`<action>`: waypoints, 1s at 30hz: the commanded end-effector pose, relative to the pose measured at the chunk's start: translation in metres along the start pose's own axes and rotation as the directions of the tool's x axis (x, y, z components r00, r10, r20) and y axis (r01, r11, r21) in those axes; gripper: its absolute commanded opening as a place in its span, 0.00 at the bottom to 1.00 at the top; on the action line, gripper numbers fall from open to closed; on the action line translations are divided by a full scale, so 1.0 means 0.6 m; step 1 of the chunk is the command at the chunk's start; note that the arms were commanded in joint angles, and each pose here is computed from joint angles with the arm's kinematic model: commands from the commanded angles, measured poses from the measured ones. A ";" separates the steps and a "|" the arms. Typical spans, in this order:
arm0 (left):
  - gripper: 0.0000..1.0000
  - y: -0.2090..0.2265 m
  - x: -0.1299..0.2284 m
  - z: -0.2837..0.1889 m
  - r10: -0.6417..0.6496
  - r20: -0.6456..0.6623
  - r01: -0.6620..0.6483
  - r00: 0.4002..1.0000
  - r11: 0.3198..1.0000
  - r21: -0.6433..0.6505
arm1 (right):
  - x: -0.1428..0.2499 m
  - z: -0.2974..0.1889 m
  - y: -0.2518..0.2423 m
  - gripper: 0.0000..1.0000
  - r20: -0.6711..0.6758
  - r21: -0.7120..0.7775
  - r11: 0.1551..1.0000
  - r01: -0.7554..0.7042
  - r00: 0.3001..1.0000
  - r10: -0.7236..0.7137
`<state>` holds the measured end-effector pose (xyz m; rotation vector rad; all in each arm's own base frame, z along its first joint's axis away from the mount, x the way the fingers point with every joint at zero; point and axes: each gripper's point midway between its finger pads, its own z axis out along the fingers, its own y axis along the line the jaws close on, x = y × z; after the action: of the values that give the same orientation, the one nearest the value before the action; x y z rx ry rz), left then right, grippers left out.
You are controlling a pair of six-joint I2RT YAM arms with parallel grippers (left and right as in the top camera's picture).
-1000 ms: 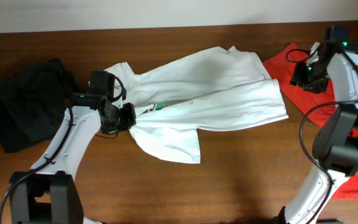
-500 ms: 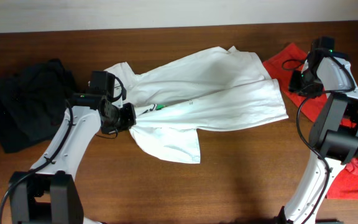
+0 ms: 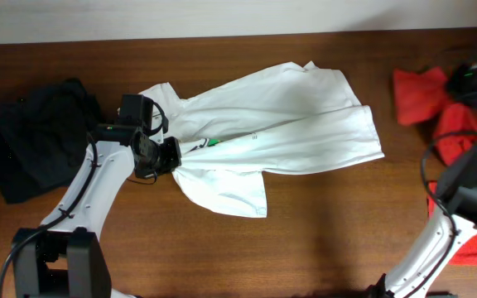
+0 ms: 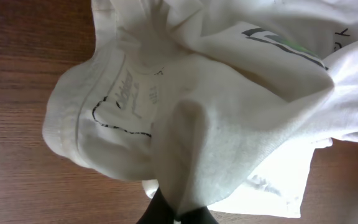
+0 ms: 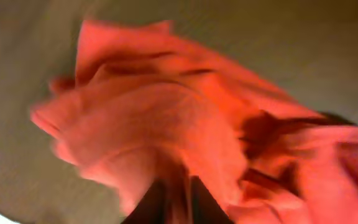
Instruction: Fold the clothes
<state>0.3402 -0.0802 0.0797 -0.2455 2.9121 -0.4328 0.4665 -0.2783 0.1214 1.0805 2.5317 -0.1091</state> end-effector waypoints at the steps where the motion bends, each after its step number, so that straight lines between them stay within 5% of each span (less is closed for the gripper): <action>1: 0.02 0.006 0.003 0.005 0.009 -0.009 -0.010 1.000 1.000 -0.014 | 0.005 -0.029 -0.018 0.54 -0.018 0.018 0.999 -0.049 0.999 0.049; 4: 0.03 0.005 0.002 0.005 0.010 -0.005 -0.010 1.000 1.000 -0.013 | 0.044 -0.031 -0.004 0.69 -0.116 -0.019 0.999 -0.028 0.993 0.026; 9: 0.00 0.011 -0.016 0.005 0.020 0.042 -0.019 0.999 0.999 -0.041 | 0.123 -0.051 0.064 0.70 -0.278 -0.216 0.971 0.101 0.947 -0.160; 17: 0.00 -0.010 -0.127 -0.025 0.109 0.302 -0.100 0.947 0.994 -0.048 | 0.232 -0.086 0.128 0.70 -0.437 -0.258 0.937 0.237 0.836 -0.332; 19: 0.16 -0.018 -0.150 -0.034 0.135 0.359 -0.127 0.924 0.991 -0.046 | 0.254 -0.094 0.144 0.70 -0.458 -0.267 0.925 0.271 0.808 -0.370; 22: 0.99 -0.013 -0.150 -0.032 0.138 0.356 -0.125 0.924 0.990 -0.060 | 0.278 -0.103 0.161 0.71 -0.475 -0.278 0.906 0.320 0.773 -0.419; 30: 0.99 0.031 -0.027 0.001 0.037 0.066 -0.029 0.997 0.993 -0.116 | 0.304 -0.113 0.162 0.71 -0.516 -0.245 0.896 0.371 0.732 -0.445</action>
<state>0.3697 -0.0616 0.0872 -0.1702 2.7984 -0.2568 0.4027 -0.0673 0.1170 0.5417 3.2212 0.3418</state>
